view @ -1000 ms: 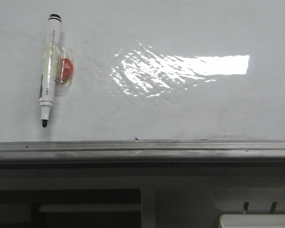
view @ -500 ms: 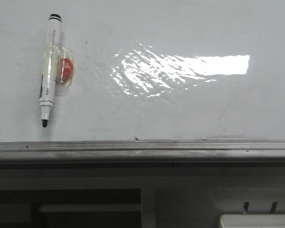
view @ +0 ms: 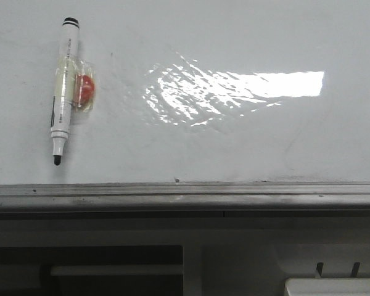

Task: Write number 9 on whiteboard

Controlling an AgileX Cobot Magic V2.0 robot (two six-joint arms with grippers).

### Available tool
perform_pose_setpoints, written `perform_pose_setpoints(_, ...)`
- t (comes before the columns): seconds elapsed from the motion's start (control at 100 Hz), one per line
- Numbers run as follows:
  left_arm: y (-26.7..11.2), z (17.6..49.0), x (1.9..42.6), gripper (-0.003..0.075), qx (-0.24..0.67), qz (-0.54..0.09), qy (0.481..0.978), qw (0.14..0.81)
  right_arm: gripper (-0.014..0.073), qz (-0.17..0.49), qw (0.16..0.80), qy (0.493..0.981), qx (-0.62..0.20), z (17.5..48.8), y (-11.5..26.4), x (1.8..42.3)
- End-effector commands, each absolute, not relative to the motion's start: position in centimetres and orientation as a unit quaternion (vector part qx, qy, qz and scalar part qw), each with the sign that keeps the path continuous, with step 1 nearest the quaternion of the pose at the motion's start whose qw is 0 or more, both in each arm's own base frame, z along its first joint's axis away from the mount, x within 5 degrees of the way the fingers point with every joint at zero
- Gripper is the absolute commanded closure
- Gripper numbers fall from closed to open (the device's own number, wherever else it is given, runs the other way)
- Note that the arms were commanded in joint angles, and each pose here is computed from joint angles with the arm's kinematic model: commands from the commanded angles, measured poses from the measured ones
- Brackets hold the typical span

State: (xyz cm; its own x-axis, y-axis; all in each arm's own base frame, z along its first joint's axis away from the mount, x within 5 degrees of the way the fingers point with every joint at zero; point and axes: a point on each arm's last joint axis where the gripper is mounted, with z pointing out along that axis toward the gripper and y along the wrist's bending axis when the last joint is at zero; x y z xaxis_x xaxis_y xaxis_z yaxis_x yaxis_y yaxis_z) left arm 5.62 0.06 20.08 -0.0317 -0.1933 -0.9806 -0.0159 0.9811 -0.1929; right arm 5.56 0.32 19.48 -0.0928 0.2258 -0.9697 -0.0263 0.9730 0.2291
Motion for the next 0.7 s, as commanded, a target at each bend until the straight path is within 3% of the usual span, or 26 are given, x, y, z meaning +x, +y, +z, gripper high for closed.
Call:
perform_pose_setpoints(0.0, 0.0, 22.1, 5.2, 0.0741, -0.082, -0.084, 0.671, 0.732, 0.0671, 0.115, 0.701, 0.699, 0.087, 21.4, 0.3, 5.6)
perform_pose_setpoints(0.29, 0.1, 26.5, 5.3, 0.0741, -0.080, -0.067, 0.725, 0.681, 0.0662, 0.107, 0.682, 0.719, 0.079, 25.5, 0.4, 6.6)
perform_pose_setpoints(0.58, 0.1, 26.7, 6.2, 0.0738, -0.077, -0.059, 0.738, 0.667, 0.0664, 0.098, 0.607, 0.785, 0.076, 26.6, 0.5, 8.5)
perform_pose_setpoints(0.69, 0.1, 27.0, 6.2, 0.0645, -0.075, -0.060, 0.726, 0.680, 0.0664, 0.097, 0.598, 0.792, 0.077, 26.4, 0.6, 8.7)
